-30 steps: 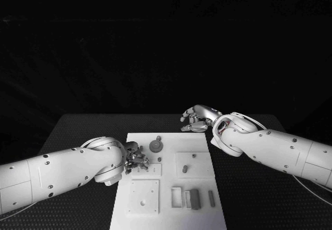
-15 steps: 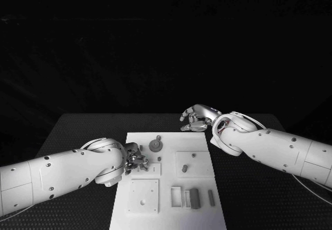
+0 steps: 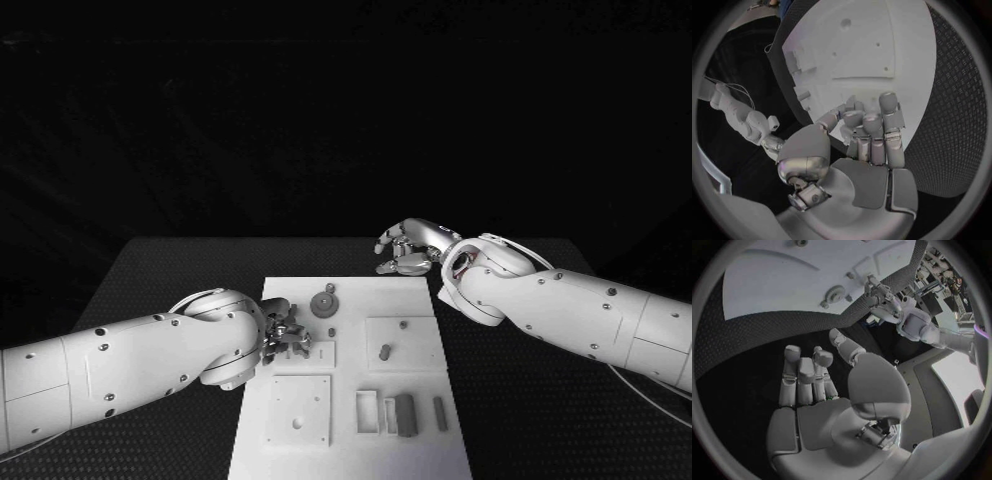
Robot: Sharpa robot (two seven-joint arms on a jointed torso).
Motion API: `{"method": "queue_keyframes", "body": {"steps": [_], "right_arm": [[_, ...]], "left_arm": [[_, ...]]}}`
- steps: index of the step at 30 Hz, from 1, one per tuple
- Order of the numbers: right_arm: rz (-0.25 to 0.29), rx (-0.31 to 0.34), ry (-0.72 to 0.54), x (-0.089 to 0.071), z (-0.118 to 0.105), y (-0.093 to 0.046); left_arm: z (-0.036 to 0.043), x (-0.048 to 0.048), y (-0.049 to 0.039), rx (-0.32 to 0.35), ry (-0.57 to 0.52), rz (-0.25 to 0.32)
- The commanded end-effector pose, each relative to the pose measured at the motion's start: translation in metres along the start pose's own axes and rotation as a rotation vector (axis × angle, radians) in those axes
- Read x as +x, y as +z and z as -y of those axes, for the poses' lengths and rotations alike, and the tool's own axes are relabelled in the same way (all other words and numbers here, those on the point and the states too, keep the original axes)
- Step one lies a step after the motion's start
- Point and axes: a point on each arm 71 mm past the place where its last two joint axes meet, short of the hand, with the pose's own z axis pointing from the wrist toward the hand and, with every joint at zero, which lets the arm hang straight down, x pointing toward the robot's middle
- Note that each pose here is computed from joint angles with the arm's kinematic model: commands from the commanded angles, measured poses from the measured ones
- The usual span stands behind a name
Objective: Assemble the parts on the task board
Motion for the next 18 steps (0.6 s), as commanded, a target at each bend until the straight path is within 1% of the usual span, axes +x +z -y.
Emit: {"method": "queue_keyframes", "body": {"steps": [1,9,18], "right_arm": [[-0.01,-0.008,-0.001,0.0008,-0.0012,0.0001],[-0.012,-0.007,-0.001,0.0009,-0.0011,0.0],[-0.013,-0.007,-0.001,0.0009,-0.0011,-0.0001]], "left_arm": [[0.0037,0.0005,-0.0002,0.013,0.031,0.023],[0.0043,0.0028,0.0003,0.015,0.045,0.026],[0.0052,0.0032,0.0004,0.019,0.077,0.043]]}}
